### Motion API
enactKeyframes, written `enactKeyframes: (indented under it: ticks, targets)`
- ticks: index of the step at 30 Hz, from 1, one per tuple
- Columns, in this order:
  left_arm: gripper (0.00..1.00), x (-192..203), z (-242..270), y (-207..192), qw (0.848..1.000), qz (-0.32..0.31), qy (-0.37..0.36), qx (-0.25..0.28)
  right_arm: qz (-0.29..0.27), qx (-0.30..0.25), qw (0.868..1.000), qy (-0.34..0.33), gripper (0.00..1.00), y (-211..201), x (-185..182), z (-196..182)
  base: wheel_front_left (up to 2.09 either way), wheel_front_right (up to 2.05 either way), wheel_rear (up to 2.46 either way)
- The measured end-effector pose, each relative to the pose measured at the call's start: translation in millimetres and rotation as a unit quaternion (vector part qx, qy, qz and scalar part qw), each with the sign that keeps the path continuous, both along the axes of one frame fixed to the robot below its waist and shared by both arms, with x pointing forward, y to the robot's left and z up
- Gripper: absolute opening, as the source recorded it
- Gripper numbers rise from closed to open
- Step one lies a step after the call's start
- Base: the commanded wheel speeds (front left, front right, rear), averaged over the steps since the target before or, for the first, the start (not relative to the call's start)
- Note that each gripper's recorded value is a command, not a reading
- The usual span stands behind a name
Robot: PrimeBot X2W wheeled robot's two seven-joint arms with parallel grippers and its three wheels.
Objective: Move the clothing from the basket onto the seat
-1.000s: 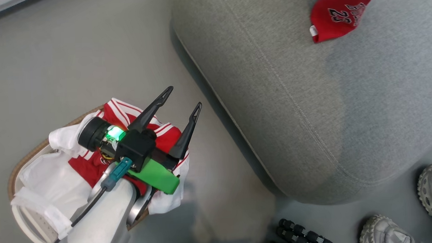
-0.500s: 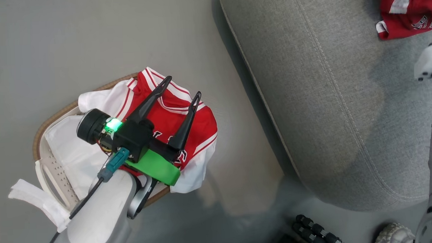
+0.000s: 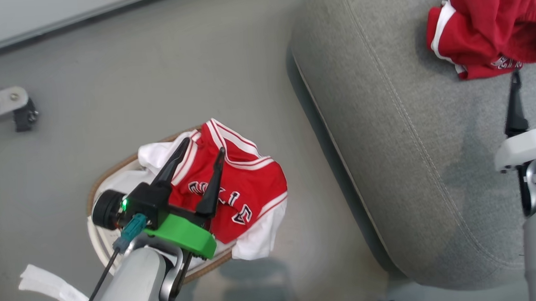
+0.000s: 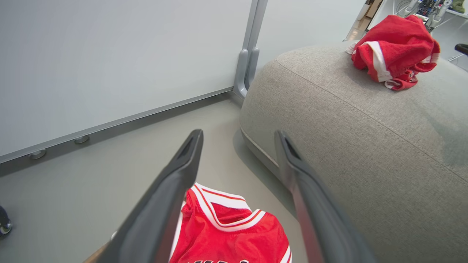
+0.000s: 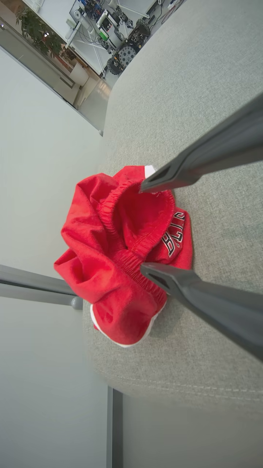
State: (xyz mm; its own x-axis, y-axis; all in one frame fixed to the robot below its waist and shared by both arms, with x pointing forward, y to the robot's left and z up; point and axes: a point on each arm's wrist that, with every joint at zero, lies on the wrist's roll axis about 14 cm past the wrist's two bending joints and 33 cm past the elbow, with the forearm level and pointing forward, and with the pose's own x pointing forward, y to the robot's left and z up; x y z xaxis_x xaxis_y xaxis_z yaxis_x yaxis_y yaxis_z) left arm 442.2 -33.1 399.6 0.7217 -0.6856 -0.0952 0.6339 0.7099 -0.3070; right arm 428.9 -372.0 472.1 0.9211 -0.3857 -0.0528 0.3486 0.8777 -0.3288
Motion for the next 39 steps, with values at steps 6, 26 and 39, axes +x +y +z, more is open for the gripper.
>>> enactKeyframes:
  ticks: [6, 26, 39]
  targets:
    - [1.0, -5, 12, 35, 0.998, 0.067, -0.003, 0.014, 0.073, 0.065, 0.994, -0.053, 1.0, 61, 15, 15, 0.0, 0.0, 0.0]
    - [1.0, -66, 30, 196, 0.948, 0.309, -0.002, 0.075, 0.249, 0.174, 0.95, -0.075, 1.0, 211, 8, 28, 0.0, 0.0, 0.0]
    - [1.0, -103, 41, 225, 0.931, 0.359, -0.016, 0.073, 0.269, 0.198, 0.939, -0.082, 1.0, 228, -22, 35, 0.0, 0.0, 0.0]
